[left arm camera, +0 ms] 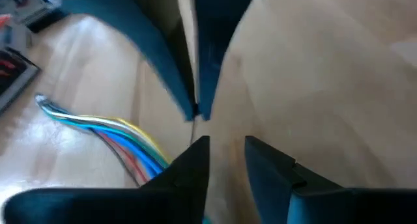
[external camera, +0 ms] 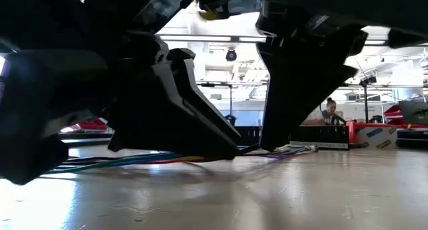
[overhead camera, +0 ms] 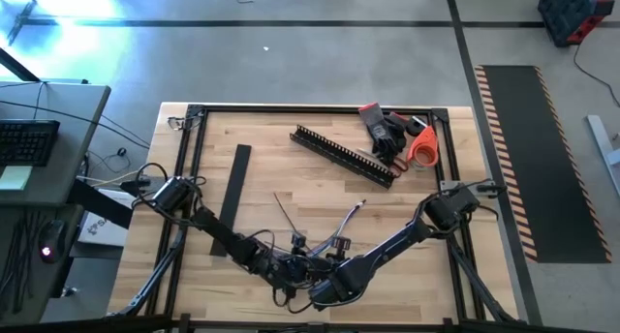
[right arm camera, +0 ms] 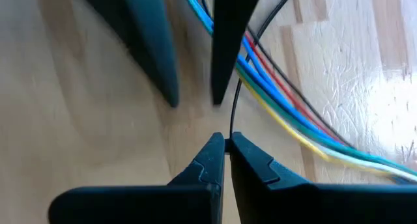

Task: Ziptie cables
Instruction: Wrap the black zip tie on the cables

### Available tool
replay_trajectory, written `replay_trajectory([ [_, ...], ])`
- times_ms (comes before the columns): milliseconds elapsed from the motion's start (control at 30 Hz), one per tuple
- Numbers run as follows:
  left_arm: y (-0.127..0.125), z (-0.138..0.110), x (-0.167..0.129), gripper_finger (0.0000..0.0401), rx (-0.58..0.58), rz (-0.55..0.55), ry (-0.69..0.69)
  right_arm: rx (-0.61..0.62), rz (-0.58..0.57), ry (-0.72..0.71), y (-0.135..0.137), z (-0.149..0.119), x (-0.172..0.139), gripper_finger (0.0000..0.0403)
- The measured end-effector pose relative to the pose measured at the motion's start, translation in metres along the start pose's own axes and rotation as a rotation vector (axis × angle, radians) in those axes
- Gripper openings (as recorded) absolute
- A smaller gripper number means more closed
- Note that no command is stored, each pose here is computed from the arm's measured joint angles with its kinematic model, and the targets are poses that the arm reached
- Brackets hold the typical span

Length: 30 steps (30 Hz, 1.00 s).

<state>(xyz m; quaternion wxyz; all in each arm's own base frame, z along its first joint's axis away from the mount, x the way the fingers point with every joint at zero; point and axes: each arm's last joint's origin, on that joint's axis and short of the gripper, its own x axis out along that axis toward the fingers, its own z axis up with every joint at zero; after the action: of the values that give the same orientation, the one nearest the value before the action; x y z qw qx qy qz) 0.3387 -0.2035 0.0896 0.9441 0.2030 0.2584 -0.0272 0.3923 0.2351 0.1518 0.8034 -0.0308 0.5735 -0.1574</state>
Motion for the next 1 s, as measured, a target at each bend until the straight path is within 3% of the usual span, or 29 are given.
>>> replay_trajectory([
  [200,0.001,-0.003,0.001,0.016,-0.014,0.033,0.023,-0.012,-0.045,-0.066,0.005,-0.003,-0.006,0.0],
  [333,0.002,-0.002,0.001,0.0183,-0.05,0.058,0.018,-0.007,-0.054,-0.089,0.013,-0.01,-0.011,0.0],
  [800,-0.019,0.005,-0.012,0.0143,-0.074,0.021,-0.028,0.008,-0.019,-0.049,0.015,-0.014,-0.012,0.0],
  [1000,-0.018,0.005,-0.012,0.0139,-0.075,0.074,-0.03,0.0,-0.018,-0.055,0.013,-0.01,-0.01,0.0],
])
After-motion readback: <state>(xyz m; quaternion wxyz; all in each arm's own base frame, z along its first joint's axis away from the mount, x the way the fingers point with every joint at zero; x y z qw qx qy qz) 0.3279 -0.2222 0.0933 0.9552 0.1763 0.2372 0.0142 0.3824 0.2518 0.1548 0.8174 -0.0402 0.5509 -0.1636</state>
